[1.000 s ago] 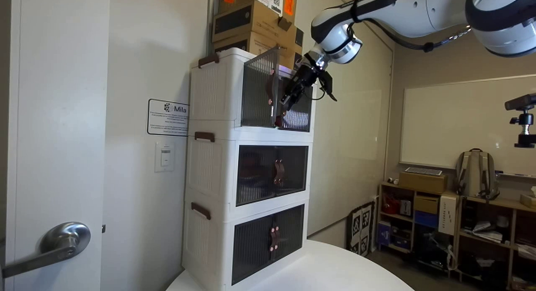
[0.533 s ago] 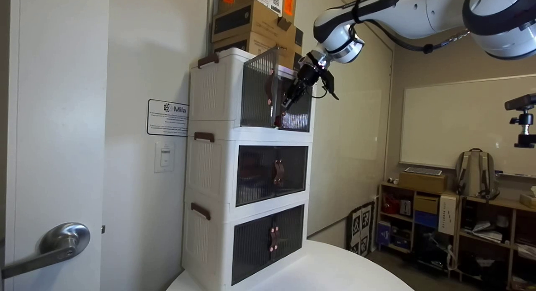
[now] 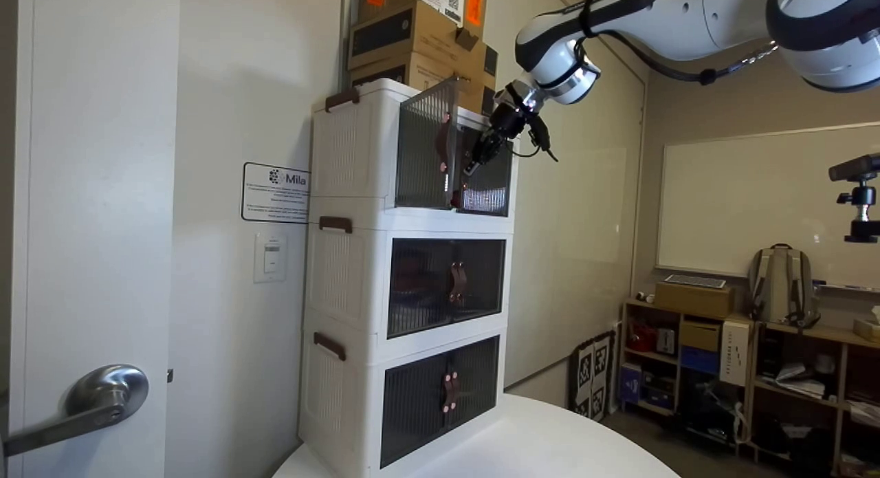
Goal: Open the doors of the topmost shelf
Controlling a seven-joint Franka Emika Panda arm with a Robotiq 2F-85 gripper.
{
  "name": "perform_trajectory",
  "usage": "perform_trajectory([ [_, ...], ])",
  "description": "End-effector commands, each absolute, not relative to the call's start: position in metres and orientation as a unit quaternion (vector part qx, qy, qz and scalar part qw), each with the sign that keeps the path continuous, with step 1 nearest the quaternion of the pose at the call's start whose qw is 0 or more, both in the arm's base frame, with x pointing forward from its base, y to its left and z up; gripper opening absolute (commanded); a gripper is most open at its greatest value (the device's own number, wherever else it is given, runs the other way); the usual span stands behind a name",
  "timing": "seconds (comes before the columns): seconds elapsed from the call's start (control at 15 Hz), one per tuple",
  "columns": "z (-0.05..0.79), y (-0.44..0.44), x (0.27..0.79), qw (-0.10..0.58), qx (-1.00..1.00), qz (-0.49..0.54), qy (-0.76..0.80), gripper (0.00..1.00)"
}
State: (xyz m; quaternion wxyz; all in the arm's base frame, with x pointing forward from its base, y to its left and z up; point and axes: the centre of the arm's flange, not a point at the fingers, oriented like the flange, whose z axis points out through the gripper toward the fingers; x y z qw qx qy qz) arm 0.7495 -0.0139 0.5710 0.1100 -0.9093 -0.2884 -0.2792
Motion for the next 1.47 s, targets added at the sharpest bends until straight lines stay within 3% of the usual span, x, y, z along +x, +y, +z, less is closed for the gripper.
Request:
perform_trajectory([
  [0.0, 0.576, -0.006, 0.726, 0.082, -0.912, -0.306, -0.261, 0.08],
  [1.0, 0.588, -0.035, 0.610, 0.007, -0.944, -0.305, -0.126, 0.08],
  [1.07, 0.589, -0.035, 0.602, 0.012, -0.948, -0.298, -0.114, 0.13],
  [1.13, 0.589, -0.032, 0.595, 0.016, -0.951, -0.295, -0.093, 0.33],
  [1.4, 0.583, -0.013, 0.582, -0.047, -0.943, -0.329, -0.005, 0.60],
])
